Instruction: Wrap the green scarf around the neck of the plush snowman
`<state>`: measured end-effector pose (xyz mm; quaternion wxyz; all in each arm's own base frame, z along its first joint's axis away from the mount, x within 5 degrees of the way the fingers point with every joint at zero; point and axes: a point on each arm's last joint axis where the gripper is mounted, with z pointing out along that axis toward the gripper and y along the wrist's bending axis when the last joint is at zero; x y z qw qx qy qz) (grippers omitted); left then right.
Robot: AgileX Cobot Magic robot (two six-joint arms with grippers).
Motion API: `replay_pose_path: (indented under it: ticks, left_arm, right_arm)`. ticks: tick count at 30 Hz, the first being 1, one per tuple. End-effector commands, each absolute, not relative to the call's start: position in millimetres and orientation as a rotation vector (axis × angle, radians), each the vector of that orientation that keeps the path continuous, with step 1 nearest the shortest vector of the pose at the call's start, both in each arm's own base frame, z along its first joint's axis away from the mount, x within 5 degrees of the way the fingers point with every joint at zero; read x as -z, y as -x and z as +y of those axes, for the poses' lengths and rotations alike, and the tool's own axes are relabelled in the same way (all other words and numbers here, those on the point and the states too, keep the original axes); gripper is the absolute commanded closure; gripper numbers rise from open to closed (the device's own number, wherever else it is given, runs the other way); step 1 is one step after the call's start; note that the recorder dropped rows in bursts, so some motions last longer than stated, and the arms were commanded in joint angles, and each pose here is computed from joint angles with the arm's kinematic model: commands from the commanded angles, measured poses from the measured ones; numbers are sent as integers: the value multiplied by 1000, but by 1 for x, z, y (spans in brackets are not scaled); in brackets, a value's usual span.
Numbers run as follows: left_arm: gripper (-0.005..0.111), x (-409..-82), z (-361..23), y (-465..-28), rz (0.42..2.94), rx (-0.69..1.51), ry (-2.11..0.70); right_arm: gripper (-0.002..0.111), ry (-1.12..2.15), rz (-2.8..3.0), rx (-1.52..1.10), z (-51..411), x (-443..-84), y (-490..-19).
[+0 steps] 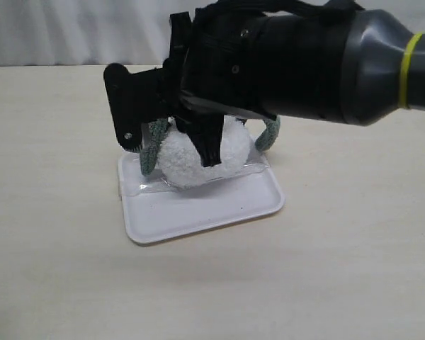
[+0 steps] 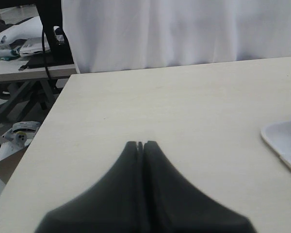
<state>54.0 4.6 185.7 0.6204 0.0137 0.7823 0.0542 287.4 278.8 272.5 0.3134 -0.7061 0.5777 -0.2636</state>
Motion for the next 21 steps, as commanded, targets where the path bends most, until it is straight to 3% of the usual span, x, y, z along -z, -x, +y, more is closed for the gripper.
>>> replay_pose_path:
  ticks: [1,5,10,15,21]
  left_arm:
    - [107,-185,4,-54,1793,-122,-37]
    - [107,-185,4,-54,1793,-122,-37]
    - [107,-185,4,-54,1793,-122,-37]
    - [107,-185,4,-54,1793,-122,-37]
    - [107,-185,4,-54,1793,-122,-37]
  right_arm:
    - [103,1566,1681,643,264,-298,-288]
    - [104,1264,1867,556,238,-310,-306]
    - [104,942,2144,236,205,-321,-335]
    - [104,912,2267,-142,197,-328,-359]
    - [77,1099,2347,-95,218,-304,-386]
